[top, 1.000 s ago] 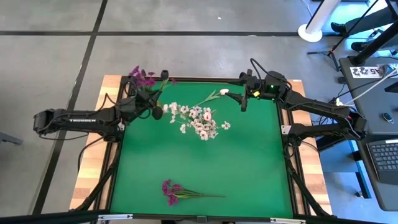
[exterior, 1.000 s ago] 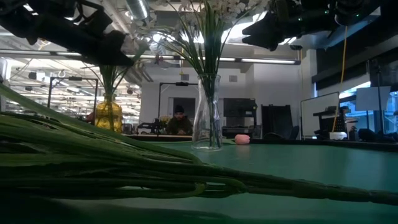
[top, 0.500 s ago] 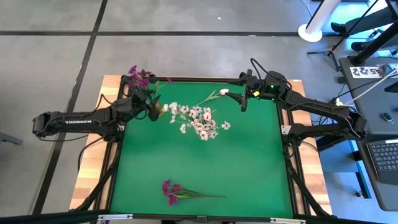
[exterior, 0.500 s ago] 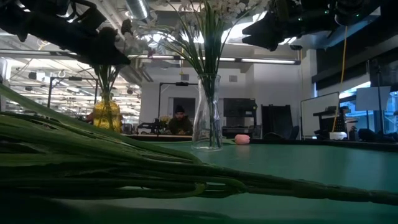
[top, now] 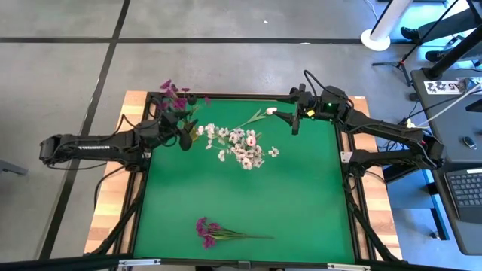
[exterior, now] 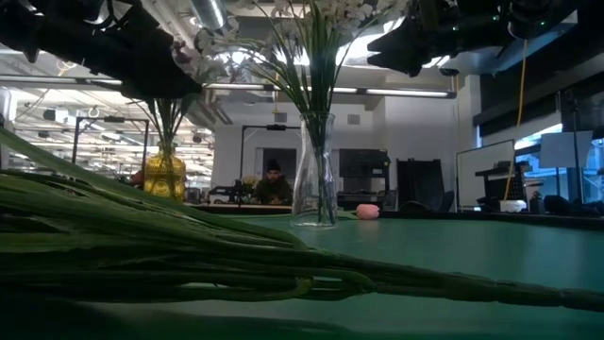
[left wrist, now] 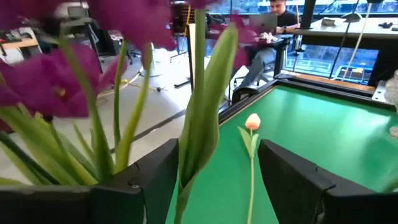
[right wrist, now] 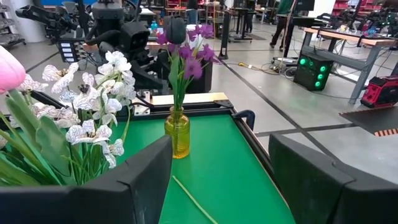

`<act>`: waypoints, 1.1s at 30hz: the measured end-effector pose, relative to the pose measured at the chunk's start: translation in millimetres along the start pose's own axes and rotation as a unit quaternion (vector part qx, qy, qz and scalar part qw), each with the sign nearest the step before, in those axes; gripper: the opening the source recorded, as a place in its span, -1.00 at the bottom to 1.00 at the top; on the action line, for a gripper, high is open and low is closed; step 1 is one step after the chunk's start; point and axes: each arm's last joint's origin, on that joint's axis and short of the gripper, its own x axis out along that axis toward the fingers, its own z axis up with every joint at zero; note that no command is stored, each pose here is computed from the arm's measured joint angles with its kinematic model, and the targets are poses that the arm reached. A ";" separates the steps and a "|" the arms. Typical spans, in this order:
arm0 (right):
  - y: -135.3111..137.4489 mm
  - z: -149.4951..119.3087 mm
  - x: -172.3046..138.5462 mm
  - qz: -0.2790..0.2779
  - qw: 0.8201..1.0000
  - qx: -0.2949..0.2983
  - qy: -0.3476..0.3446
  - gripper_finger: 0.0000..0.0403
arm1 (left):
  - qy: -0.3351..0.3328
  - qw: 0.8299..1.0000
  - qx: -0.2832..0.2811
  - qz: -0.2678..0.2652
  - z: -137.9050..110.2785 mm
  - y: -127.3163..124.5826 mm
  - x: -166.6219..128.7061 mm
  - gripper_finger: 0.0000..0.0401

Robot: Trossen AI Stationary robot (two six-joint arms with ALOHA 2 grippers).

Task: Sort flowers into vase by color
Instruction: Put the black flower into the yellow vase, then put the pink flower into the transparent vase

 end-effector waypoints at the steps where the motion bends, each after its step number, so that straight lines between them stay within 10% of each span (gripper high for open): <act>1: 0.0 -0.1 0.0 0.000 1.000 0.000 0.000 0.31 | 0.002 1.000 -0.001 -0.002 -0.5 -0.6 -0.3 0.09; 33: 0.1 -1.1 0.1 0.000 1.000 0.002 0.005 0.31 | 0.195 0.980 0.005 -0.035 35.5 -2.9 -39.6 0.13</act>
